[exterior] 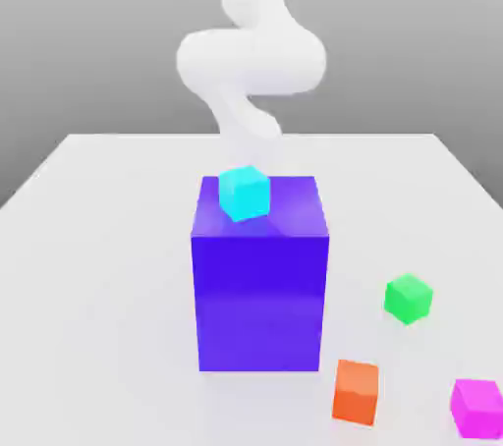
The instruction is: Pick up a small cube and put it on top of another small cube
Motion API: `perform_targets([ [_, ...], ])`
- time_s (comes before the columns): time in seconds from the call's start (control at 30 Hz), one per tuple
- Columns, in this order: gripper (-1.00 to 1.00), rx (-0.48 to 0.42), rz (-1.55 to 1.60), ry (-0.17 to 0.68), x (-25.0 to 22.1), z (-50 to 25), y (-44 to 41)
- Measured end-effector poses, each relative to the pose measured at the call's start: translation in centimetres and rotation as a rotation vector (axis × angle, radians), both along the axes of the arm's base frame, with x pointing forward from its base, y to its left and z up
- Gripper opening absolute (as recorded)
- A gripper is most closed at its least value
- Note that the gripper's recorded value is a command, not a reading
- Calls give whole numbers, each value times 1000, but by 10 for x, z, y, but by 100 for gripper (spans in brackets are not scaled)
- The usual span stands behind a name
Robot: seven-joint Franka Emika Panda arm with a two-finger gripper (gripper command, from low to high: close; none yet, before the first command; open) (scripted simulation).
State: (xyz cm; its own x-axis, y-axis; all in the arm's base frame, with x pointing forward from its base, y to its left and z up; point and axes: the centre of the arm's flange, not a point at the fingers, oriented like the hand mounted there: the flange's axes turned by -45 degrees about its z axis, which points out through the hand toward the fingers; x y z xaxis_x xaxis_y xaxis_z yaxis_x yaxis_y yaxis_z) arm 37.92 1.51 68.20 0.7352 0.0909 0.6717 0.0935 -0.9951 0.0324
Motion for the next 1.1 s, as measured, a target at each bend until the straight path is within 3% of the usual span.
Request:
perform_targets([
  [0.27,0,-149,347,182,84,-111,68],
  [0.5,0,-277,656,320,120,-225,137],
  [0.93,0,-519,1251,552,92,-459,250],
  [1.1,0,-549,1329,579,82,-537,261],
])
